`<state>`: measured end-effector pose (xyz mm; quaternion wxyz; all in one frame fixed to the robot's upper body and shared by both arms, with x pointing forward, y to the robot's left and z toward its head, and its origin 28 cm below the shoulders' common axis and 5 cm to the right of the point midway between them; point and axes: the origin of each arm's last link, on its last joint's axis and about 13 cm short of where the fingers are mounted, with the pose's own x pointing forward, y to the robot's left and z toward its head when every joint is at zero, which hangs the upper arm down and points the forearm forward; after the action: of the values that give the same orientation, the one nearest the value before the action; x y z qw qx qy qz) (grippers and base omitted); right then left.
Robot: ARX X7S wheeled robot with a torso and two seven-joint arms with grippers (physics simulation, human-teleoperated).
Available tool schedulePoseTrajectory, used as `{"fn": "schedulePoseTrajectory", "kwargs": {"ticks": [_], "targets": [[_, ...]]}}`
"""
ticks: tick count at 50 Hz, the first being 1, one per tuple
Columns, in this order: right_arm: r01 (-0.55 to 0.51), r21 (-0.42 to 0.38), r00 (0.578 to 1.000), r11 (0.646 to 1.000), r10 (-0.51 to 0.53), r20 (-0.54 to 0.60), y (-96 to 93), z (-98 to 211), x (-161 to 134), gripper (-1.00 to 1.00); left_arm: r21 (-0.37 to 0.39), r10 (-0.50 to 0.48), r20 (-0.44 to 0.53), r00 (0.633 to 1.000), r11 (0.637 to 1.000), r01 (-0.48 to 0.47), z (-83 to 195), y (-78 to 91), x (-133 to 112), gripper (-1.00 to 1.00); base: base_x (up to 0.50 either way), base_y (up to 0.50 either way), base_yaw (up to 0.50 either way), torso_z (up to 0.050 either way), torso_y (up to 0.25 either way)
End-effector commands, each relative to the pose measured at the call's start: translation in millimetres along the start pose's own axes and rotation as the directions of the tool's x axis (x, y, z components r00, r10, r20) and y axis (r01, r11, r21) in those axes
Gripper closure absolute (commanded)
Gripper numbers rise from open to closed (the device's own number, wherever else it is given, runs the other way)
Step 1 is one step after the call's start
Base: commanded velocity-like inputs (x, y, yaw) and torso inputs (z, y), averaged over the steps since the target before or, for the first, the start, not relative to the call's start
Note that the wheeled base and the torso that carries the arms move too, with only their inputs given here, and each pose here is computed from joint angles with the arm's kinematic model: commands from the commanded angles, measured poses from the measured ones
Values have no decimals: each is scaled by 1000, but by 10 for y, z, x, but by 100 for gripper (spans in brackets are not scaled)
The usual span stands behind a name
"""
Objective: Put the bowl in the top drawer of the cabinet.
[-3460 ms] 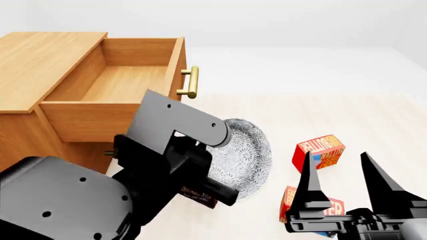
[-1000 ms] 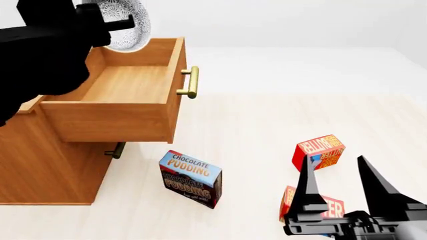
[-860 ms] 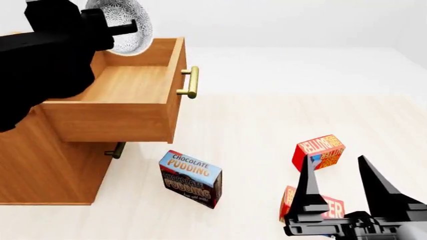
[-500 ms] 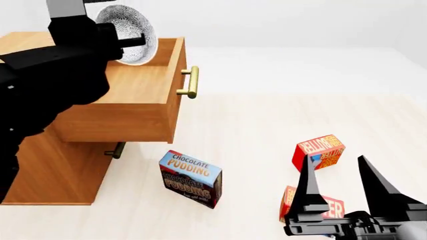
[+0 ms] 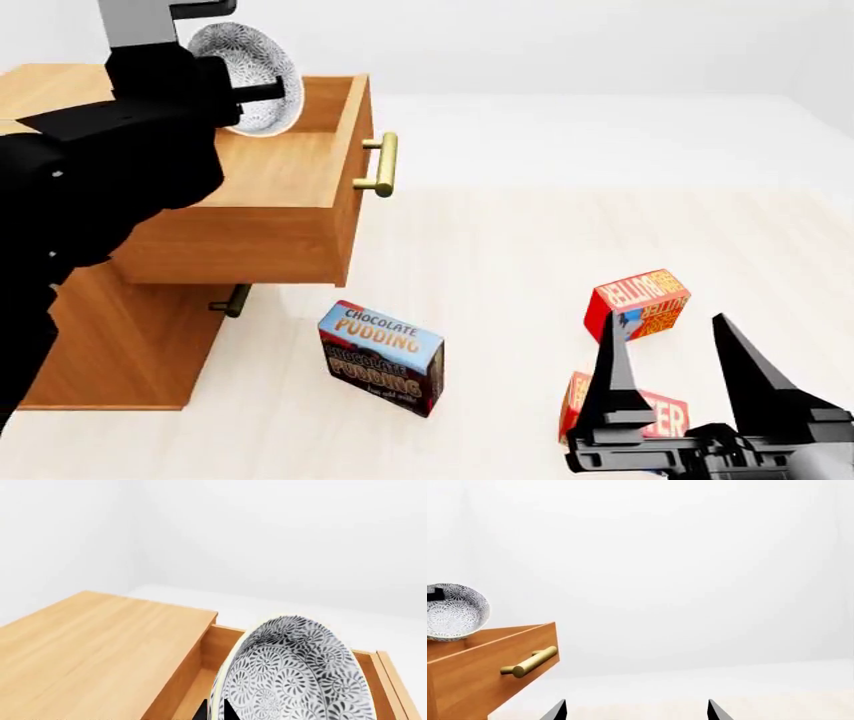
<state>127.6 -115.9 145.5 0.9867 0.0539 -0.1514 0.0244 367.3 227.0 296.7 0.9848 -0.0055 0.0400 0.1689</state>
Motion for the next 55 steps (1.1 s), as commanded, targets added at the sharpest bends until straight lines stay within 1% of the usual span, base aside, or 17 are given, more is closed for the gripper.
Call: {"fn": "schedulePoseTrajectory", "kwargs": {"ticks": [1,6,9,15,27,34,37,42,45,51,55], "targets": [[0,-2,1000,1000,0,-2,3,-4,-3,-100,36,33,-2,999,999,-33,-86,-26,118,100,0,0,0,0,0],[1,-3,1000,1000,-1,-5,2,-10,1,-100,56,47,-9,999,997,-46,-111,-42,173,100,0,0,0,0,2],[1,-4,1000,1000,-1,-6,2,-13,5,-100,84,66,-31,997,994,-64,-123,-53,212,100,0,0,0,0,0],[1,-6,1000,1000,-1,-7,-2,-13,10,-100,115,89,-66,994,990,-81,-105,-66,273,100,0,0,0,0,0],[3,-9,1000,1000,-3,-9,-14,-19,29,-100,128,106,-75,992,987,-96,-93,-89,339,100,0,0,0,0,1],[1,-13,1000,1000,-1,-11,-7,-21,34,-100,138,91,-98,991,987,-77,-135,-123,373,100,0,0,0,0,0],[0,-13,1000,1000,0,-11,-4,-21,35,-100,130,68,-119,991,990,-52,-151,-140,378,100,0,0,0,0,0],[-1,-12,1000,1000,1,-15,2,-36,33,-100,74,27,-161,987,997,-15,-160,-148,391,100,0,0,0,0,0],[-1,-12,1000,1000,1,-16,3,-38,32,-100,54,14,-189,982,999,-4,-181,-147,407,100,0,0,0,3,3],[-2,-12,1000,1000,2,-17,4,-46,30,-100,43,24,-247,969,999,-14,-243,-129,446,100,0,0,0,0,0],[-2,-12,1000,1000,2,-19,4,-54,30,-100,63,47,-266,963,997,-32,-279,-115,467,100,0,0,0,0,0]]}}
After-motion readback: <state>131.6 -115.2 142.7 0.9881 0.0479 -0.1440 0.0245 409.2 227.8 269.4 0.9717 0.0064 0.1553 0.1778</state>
